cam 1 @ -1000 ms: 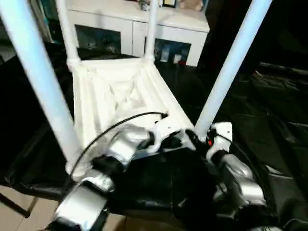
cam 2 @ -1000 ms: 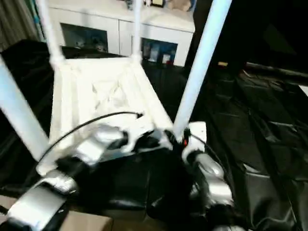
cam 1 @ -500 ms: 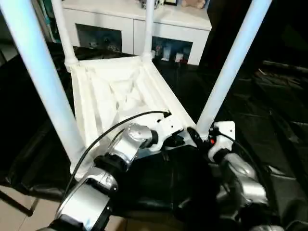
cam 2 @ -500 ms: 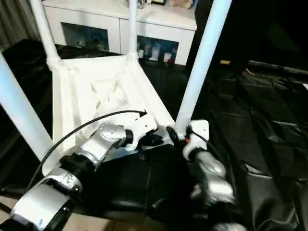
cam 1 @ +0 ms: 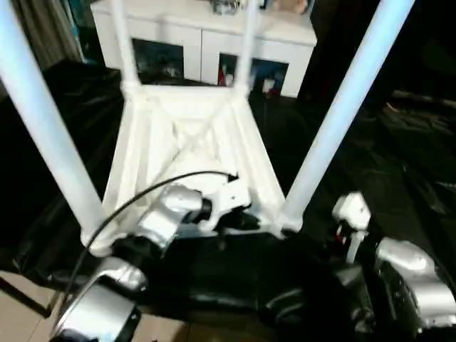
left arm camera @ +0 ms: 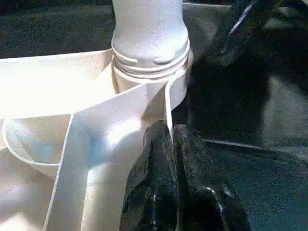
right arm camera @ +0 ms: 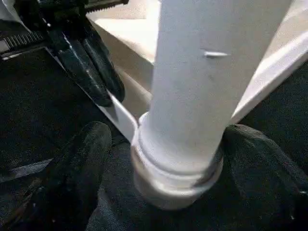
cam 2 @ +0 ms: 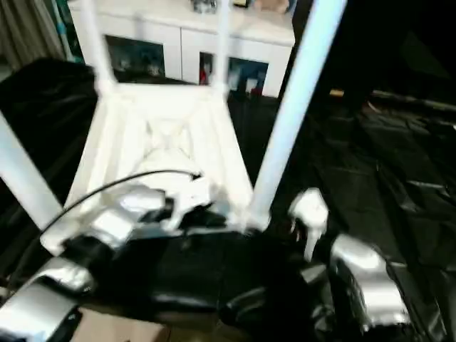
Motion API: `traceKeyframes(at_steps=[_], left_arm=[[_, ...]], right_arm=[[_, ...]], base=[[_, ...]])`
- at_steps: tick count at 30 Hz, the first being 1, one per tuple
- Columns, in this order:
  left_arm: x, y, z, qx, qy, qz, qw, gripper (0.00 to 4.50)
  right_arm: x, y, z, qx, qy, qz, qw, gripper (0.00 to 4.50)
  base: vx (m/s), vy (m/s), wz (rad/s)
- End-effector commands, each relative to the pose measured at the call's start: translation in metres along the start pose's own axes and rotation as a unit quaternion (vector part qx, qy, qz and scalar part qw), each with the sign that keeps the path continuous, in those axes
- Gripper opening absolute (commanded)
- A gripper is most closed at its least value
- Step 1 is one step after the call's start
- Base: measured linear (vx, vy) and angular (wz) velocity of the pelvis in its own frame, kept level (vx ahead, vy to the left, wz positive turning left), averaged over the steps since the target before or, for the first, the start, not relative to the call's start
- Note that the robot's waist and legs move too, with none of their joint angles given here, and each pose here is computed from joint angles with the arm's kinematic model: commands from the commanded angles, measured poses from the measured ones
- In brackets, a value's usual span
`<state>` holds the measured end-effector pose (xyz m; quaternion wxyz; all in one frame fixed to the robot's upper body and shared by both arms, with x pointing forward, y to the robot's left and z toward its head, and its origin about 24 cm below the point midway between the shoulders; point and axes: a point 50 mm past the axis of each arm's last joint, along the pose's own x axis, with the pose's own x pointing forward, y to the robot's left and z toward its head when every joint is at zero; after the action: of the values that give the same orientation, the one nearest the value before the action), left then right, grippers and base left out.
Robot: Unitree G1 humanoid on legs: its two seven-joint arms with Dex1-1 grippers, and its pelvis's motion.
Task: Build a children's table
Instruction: Rotate leg to tighten
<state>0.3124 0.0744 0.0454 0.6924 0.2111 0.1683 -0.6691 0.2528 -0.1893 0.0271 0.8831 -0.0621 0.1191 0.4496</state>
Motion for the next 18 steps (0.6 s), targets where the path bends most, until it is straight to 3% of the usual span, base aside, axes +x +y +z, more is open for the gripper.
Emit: traceKeyframes(at_steps=[1, 4, 5, 8, 10, 14, 15, 18], left_arm=[[0.012, -0.013, 0.000, -0.009, -0.018, -0.045, 0.999, 0.00], [0.011, -0.016, -0.002, -0.011, -0.018, -0.048, 0.999, 0.00], [0.011, -0.016, -0.002, -0.011, -0.018, -0.047, 0.999, 0.00], [0.009, -0.016, -0.003, -0.013, -0.017, -0.044, 0.999, 0.00], [0.007, -0.017, -0.005, -0.016, -0.017, -0.042, 0.999, 0.00], [0.006, -0.018, -0.006, -0.018, -0.013, -0.042, 0.999, 0.00], [0.006, -0.019, -0.006, -0.019, -0.013, -0.043, 0.999, 0.00], [0.005, -0.018, -0.008, -0.020, -0.009, -0.040, 0.999, 0.00]], right_arm=[[0.006, 0.002, 0.002, -0.004, 0.000, 0.011, 1.000, 3.90], [0.014, 0.004, 0.000, 0.022, -0.007, 0.012, 1.000, 3.90], [0.014, 0.004, 0.000, 0.024, -0.008, 0.011, 1.000, 3.54], [0.017, 0.002, 0.000, 0.037, -0.015, 0.007, 0.999, 3.52], [0.020, 0.000, -0.002, 0.049, -0.019, 0.001, 0.999, 3.18], [0.021, -0.001, -0.003, 0.058, -0.021, -0.006, 0.998, 3.03], [0.021, -0.001, -0.003, 0.059, -0.021, -0.006, 0.998, 2.78], [0.023, 0.001, -0.006, 0.065, -0.019, -0.014, 0.998, 2.73]], base=[[0.000, 0.000, 0.00], [0.000, 0.000, 0.00], [0.000, 0.000, 0.00], [0.000, 0.000, 0.00], [0.000, 0.000, 0.00], [0.000, 0.000, 0.00], [0.000, 0.000, 0.00], [0.000, 0.000, 0.00]])
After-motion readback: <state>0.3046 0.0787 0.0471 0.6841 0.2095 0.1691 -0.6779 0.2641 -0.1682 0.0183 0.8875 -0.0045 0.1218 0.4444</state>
